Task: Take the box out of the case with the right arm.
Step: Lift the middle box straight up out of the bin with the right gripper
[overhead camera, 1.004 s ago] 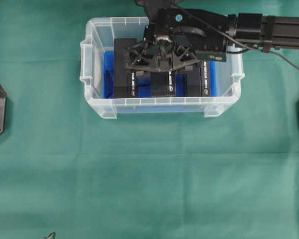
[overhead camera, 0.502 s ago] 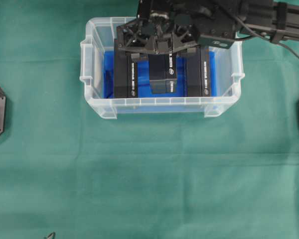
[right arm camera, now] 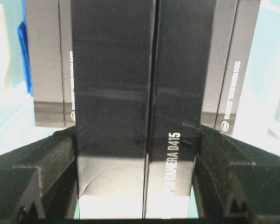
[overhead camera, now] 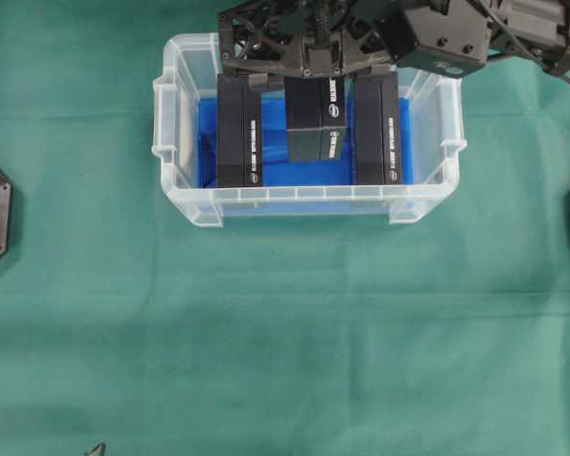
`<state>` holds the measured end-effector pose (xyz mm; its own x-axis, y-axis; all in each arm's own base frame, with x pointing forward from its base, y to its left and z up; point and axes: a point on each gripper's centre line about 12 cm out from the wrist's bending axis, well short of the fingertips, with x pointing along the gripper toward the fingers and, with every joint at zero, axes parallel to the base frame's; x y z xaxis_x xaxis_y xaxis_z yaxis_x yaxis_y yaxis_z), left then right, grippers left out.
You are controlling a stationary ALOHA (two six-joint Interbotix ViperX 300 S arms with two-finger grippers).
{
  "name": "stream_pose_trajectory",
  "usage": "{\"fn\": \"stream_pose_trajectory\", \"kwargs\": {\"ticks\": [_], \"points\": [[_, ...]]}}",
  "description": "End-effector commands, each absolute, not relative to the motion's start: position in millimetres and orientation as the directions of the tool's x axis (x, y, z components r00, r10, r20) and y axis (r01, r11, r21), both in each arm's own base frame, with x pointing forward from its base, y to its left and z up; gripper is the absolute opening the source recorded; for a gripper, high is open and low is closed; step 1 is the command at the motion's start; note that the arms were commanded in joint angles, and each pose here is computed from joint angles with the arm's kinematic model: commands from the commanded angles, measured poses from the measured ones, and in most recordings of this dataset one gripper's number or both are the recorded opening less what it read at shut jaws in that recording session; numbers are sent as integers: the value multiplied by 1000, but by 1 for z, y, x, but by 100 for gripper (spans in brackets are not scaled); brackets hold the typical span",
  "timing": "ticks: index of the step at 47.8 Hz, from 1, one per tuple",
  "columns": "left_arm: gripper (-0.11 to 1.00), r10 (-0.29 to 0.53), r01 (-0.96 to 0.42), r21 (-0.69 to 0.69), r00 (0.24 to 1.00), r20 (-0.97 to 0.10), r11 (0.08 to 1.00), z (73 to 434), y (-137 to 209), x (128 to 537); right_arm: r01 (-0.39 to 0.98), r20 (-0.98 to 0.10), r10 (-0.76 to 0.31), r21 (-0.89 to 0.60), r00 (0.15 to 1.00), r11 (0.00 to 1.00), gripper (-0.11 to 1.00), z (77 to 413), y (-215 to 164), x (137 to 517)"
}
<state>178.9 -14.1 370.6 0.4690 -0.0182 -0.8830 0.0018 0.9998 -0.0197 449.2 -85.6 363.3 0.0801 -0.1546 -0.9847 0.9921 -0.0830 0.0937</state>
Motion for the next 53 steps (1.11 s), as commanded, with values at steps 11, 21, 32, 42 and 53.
{"fn": "stream_pose_trajectory", "kwargs": {"ticks": [11,21,32,42,53], "points": [[0,-19,4,-19,491,-871,1000,379,-14,180,981,-972,-172,175,159,-80,65,398,-83,434],[0,-19,4,-19,492,-870,1000,379,-14,180,980,-972,-173,177,161,-86,65,399,-83,434],[0,-19,4,-19,491,-871,1000,379,-14,180,981,-972,-174,176,159,-87,65,399,-83,434],[0,-19,4,-19,491,-871,1000,379,-14,180,981,-971,-179,176,158,-87,65,399,-83,434],[0,-19,4,-19,491,-871,1000,379,-14,180,981,-971,-182,175,157,-87,65,399,-84,434]]}}
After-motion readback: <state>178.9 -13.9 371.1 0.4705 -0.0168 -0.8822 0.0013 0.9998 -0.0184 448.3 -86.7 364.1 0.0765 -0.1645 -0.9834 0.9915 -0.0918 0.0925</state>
